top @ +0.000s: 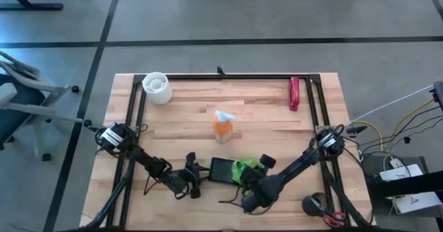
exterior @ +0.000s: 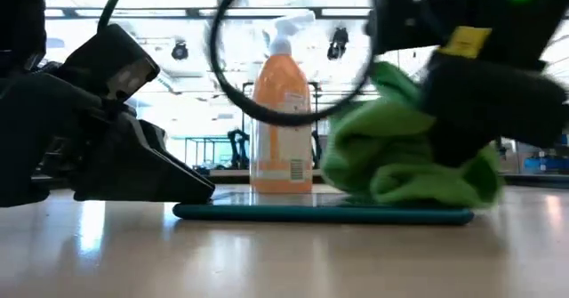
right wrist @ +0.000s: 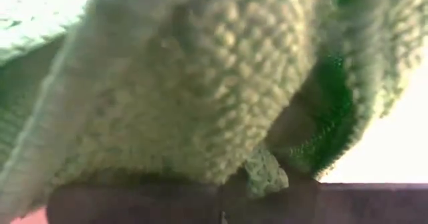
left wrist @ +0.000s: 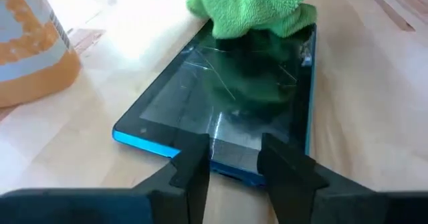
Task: Apply microfiber cloth
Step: Wipe the blue tablet with the green microfiber cloth
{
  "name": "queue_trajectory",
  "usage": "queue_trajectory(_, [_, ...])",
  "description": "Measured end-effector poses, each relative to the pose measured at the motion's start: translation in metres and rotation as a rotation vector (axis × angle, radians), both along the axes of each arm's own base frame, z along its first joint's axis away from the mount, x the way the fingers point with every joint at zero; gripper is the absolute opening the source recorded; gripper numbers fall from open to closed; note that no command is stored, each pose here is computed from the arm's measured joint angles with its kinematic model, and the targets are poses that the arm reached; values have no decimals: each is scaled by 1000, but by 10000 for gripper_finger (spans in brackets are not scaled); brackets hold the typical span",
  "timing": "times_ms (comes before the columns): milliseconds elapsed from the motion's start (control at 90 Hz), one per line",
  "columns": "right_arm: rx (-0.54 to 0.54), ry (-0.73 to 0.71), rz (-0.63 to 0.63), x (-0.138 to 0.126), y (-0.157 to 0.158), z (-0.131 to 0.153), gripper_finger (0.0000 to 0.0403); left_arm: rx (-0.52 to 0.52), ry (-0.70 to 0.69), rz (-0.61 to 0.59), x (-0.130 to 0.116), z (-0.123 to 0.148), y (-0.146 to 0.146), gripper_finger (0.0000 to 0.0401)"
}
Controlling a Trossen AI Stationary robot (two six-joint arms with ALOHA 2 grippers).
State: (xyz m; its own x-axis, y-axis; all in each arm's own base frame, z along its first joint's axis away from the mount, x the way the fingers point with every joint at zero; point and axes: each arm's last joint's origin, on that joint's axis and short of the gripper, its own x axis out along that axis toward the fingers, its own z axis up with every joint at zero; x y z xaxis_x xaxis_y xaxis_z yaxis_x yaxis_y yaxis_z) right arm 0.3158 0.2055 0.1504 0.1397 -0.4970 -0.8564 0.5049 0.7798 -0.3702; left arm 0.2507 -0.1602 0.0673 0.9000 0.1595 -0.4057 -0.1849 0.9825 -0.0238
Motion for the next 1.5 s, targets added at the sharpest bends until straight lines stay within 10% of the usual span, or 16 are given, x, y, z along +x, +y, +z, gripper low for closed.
queue_trajectory(311, [40, -158, 39, 6, 13, 39, 0, -1, 0, -1, 0, 0, 0, 103])
queue_trajectory(622, [82, -525, 206, 67, 7, 46, 0, 0, 0, 2, 0, 0, 0, 116])
queue_trajectory(1033, [121, -416, 176, 89, -11, -5, 0, -2, 0, -2, 0, 0, 0, 101])
queue_trajectory(1500, [107, -195, 99, 36, 21, -11, 0, 9, 1, -2, 0, 0, 0, 121])
